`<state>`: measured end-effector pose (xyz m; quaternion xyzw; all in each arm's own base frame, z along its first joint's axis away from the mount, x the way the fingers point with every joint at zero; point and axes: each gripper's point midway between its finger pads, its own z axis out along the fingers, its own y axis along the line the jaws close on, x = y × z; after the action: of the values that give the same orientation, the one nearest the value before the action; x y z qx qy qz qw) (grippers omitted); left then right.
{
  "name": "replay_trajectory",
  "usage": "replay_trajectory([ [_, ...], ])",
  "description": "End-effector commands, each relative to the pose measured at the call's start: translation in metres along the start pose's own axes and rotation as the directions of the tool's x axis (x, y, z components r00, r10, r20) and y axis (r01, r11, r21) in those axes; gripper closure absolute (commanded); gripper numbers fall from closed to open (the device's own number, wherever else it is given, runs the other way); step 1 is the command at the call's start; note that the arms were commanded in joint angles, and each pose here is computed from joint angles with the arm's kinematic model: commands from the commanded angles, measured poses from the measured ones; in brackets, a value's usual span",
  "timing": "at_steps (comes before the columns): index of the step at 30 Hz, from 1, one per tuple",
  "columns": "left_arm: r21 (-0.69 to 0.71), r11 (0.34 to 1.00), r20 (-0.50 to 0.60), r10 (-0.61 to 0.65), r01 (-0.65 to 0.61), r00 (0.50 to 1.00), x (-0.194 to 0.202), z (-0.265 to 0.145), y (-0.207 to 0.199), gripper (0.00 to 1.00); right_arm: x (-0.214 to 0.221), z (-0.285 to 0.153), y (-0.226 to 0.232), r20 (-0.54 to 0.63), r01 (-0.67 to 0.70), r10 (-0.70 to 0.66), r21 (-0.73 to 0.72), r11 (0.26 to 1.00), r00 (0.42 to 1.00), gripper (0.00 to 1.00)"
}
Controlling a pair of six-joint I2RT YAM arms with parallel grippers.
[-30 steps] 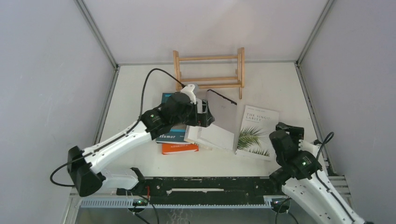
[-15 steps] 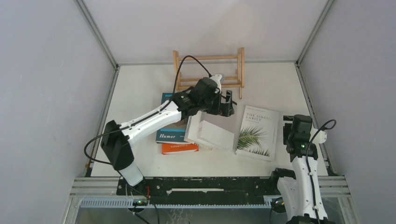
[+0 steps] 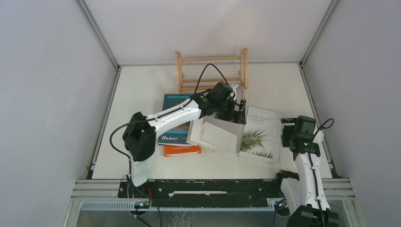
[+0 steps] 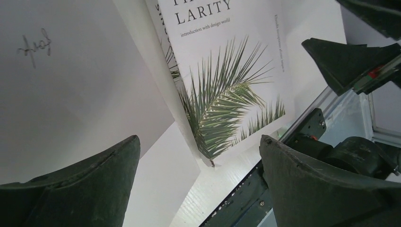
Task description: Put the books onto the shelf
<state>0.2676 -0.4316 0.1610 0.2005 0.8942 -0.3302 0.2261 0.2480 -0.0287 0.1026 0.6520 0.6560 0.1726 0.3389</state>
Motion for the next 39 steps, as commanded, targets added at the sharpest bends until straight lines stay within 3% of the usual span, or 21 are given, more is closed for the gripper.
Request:
replay_trajectory([
  [1,0.089,0.996,0.013,0.02,-0.021,1.0,-0.015,0.007,-0.023,0.0,-0.006,0.0,0.008,0.017,0.027,-0.026,-0.033,0.999,1.0,0.14],
  [24,0.159,0.987,-0.085,-0.018,0.031,0.996,-0.011,0.084,-0.029,0.0,-0.016,0.021,0.005,0.021,0.038,-0.037,-0.008,0.999,0.999,0.14],
  [39,0.176,0.984,-0.12,-0.016,0.037,0.993,-0.004,0.102,-0.022,0.0,-0.012,0.021,0.025,-0.052,0.162,-0.167,-0.084,0.983,0.985,0.12],
])
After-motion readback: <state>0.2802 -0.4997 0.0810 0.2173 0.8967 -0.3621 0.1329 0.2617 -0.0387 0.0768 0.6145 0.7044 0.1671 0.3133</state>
